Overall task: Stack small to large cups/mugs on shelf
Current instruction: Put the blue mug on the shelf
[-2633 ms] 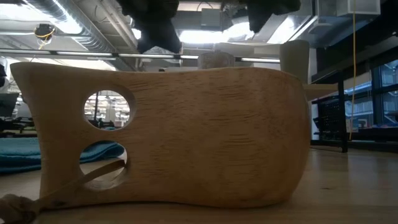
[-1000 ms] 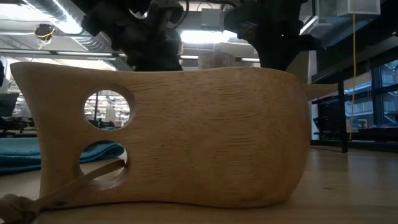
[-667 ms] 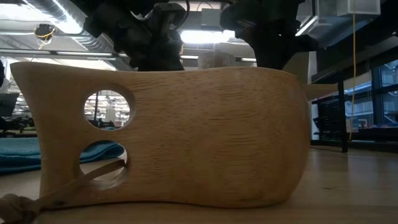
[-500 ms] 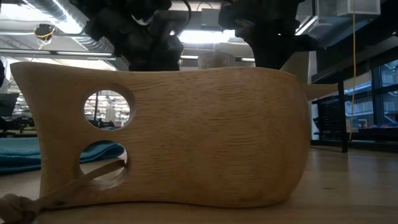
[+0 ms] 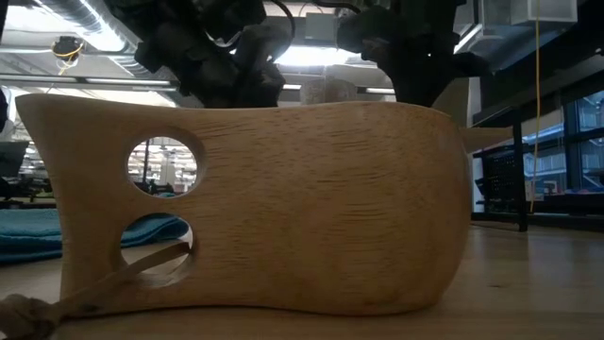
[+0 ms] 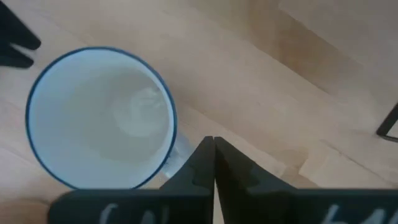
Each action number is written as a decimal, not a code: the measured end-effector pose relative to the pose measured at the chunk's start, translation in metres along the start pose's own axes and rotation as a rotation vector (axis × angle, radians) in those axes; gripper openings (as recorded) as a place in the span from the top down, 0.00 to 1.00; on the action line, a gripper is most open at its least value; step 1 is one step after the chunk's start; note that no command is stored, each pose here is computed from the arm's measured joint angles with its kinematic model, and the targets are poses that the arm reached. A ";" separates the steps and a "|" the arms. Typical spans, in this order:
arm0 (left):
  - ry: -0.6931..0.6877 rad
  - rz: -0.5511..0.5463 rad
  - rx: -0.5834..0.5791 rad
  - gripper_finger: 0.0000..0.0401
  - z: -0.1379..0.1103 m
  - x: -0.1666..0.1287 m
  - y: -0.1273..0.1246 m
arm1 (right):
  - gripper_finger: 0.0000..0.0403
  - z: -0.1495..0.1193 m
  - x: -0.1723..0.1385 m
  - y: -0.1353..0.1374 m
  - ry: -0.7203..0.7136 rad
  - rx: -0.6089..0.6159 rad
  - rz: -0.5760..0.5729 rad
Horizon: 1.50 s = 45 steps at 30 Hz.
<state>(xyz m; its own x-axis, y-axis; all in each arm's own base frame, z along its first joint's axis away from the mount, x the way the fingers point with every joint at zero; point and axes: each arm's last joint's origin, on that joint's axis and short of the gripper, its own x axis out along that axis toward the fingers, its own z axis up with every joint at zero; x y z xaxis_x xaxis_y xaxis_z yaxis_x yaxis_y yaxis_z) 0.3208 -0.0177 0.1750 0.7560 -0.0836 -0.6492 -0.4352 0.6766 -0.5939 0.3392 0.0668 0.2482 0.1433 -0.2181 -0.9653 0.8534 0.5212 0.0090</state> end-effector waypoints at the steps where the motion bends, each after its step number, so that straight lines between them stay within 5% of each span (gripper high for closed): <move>1: -0.001 0.000 -0.001 0.84 0.000 0.000 0.000 | 0.99 0.000 0.000 0.000 0.003 0.000 0.001; 26: -0.023 -0.026 0.023 0.84 0.002 0.001 -0.002 | 0.99 -0.009 0.011 0.015 0.063 -0.014 0.055; 45: -0.035 -0.031 0.032 0.84 0.003 0.001 -0.003 | 0.99 -0.016 0.008 0.030 0.100 -0.032 0.197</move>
<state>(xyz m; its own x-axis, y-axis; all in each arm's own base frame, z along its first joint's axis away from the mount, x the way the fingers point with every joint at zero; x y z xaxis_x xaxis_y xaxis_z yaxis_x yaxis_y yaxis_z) 0.3242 -0.0174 0.1776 0.7854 -0.0795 -0.6138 -0.3964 0.6970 -0.5975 0.3573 0.0940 0.2362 0.2539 -0.0270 -0.9668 0.7970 0.5722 0.1934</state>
